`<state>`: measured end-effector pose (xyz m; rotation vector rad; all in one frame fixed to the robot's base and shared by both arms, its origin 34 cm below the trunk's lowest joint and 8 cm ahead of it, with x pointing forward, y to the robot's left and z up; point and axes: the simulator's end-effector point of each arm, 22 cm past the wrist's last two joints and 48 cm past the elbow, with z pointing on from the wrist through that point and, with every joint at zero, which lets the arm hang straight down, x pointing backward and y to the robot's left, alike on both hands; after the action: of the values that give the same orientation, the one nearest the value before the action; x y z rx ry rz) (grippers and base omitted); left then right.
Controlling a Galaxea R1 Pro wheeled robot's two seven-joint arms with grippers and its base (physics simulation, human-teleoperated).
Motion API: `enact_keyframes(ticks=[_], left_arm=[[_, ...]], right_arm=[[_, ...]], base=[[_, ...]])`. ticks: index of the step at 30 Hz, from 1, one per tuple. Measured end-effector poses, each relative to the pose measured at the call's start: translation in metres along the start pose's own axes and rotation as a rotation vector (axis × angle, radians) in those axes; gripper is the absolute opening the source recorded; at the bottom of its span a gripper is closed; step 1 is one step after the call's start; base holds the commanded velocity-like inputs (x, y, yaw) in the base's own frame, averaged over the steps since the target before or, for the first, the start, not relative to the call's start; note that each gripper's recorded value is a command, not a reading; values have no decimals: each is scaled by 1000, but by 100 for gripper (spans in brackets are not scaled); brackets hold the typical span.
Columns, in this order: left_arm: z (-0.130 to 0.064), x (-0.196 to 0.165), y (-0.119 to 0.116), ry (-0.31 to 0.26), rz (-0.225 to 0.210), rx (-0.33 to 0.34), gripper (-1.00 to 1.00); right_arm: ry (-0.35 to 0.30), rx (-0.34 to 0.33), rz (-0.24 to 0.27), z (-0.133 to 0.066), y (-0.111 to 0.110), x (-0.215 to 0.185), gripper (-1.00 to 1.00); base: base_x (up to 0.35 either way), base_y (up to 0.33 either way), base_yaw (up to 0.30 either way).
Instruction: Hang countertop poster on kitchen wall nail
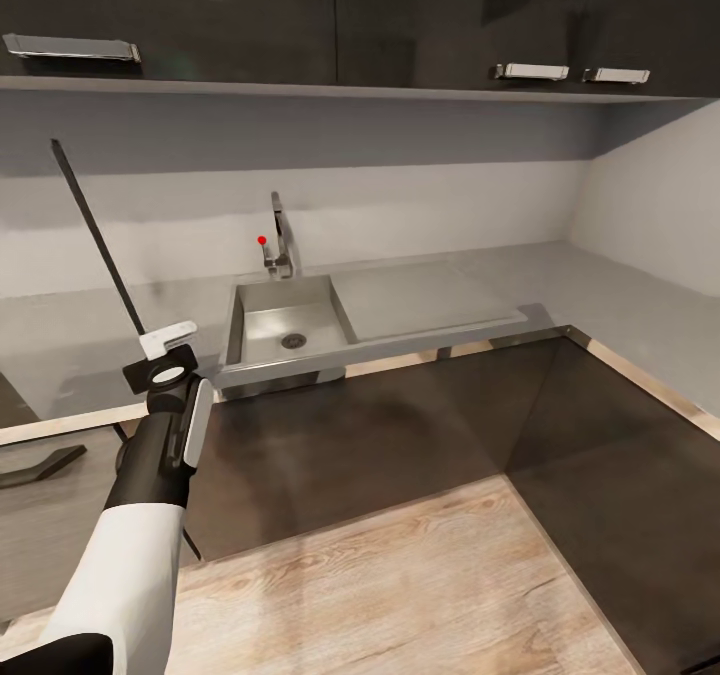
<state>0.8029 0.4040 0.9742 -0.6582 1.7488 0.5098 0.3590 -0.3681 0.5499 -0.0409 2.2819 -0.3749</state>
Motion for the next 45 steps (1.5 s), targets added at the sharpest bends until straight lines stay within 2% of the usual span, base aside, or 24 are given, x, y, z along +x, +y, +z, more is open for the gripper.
enact_keyframes(ticks=[7, 37, 40, 44, 45], left_arm=[[0, 1, -1, 3, -1, 4, -100], [-2, 1, -10, 3, 3, 28, -100], [-5, 0, -20, -2, 10, 62, -100], [-19, -3, -60, -14, 20, 202, -100], [-22, -4, -66, -17, 20, 219, -100]], right_arm=[[0, 0, 0, 0, 0, 0, 100], [-2, 0, 0, 1, 0, -1, 100], [-2, 1, 0, 1, 0, -1, 100], [-4, 2, 0, 1, -1, -1, 100], [-4, 3, 0, 1, -2, -1, 100]], base=[[-87, 0, 0], [-332, 0, 0], [-322, 0, 0], [-173, 0, 0], [-64, 0, 0]])
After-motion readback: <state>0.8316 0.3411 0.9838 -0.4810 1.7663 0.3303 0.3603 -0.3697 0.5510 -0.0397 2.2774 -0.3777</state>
